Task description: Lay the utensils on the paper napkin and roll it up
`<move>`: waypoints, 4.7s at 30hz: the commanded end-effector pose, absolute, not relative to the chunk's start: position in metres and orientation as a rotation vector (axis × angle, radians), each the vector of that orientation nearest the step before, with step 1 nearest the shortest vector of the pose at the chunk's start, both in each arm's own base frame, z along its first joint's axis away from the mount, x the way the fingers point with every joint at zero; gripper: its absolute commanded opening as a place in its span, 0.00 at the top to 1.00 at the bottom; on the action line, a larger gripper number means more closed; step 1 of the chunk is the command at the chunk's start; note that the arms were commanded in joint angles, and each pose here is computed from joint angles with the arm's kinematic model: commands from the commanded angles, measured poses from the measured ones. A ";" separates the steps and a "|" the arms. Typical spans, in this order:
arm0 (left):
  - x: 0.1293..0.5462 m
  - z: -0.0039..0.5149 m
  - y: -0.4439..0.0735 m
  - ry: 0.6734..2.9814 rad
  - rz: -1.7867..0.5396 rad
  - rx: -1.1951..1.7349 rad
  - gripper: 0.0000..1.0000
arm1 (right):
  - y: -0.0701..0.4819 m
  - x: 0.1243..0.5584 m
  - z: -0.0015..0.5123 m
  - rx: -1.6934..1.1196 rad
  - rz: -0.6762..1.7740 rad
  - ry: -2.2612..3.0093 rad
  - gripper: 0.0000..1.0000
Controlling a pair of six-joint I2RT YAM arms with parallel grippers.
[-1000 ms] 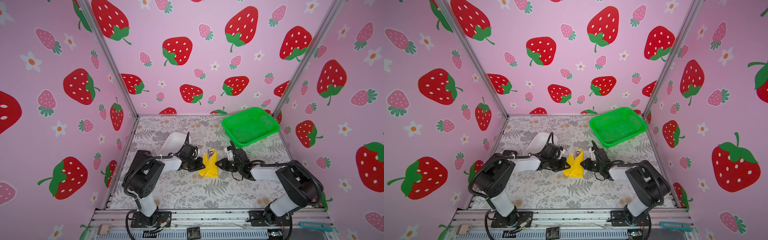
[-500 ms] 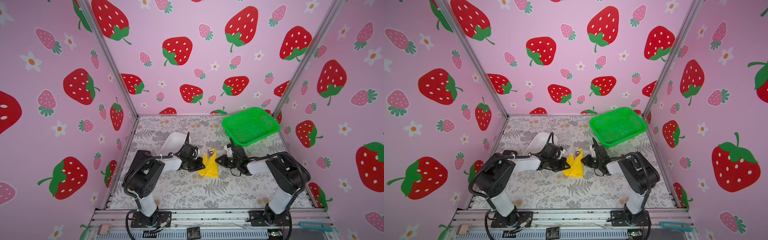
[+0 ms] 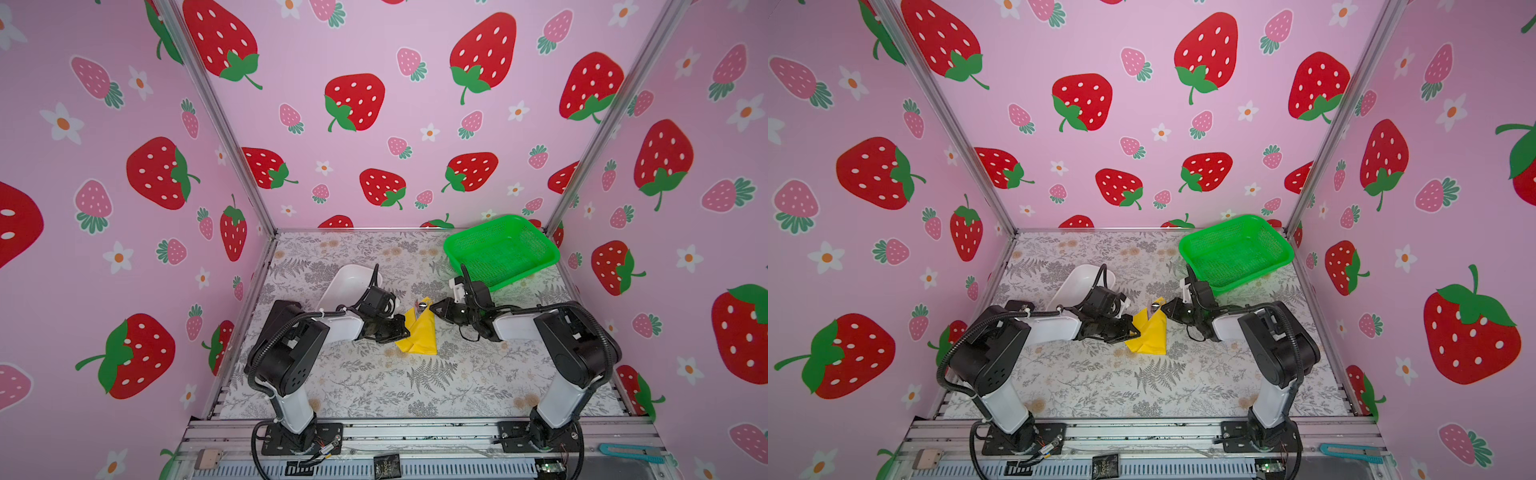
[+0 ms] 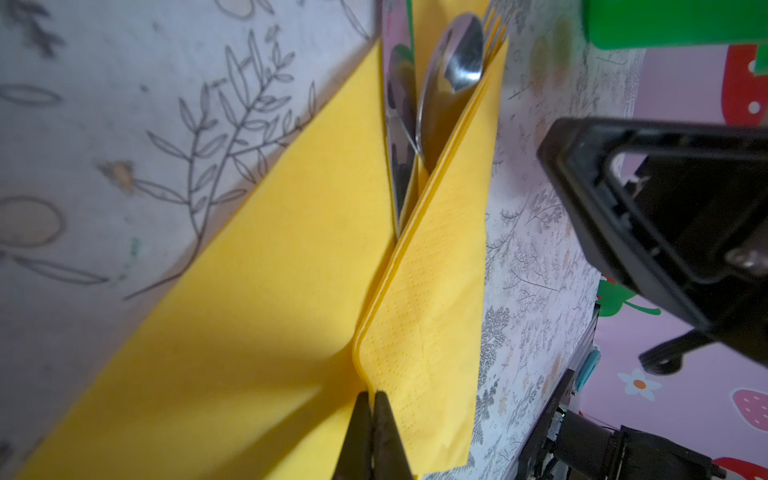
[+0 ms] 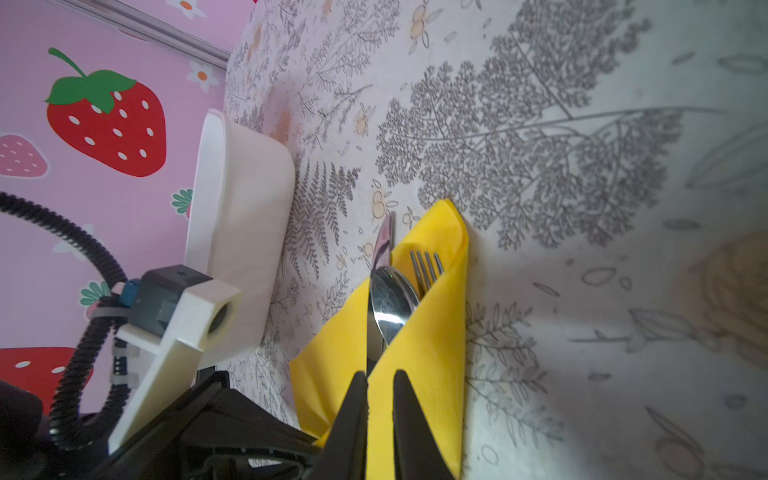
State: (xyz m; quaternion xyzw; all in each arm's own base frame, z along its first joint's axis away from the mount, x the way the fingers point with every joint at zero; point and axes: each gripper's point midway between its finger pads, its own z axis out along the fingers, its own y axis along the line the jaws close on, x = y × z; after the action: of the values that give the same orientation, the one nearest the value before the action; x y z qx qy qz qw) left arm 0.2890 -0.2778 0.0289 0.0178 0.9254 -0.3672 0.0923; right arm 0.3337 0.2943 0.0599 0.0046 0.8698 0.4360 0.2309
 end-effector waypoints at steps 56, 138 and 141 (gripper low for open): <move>0.295 0.038 -0.277 2.731 -1.095 0.060 1.00 | 0.304 0.199 0.023 -0.230 1.149 2.652 0.85; 0.339 0.065 -0.271 2.754 -0.920 -0.011 0.59 | 0.328 0.205 0.020 -0.220 1.239 2.626 0.84; 0.339 0.062 -0.277 2.759 -0.970 -0.019 0.59 | 0.330 0.206 0.022 -0.222 1.245 2.622 0.85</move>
State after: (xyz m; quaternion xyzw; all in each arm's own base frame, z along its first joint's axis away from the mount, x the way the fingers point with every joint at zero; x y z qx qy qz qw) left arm 0.3390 -0.2722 0.0607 0.0019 0.9395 -0.3179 0.1280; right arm 0.2054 0.3294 0.0247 -0.0846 0.8916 0.4298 0.1151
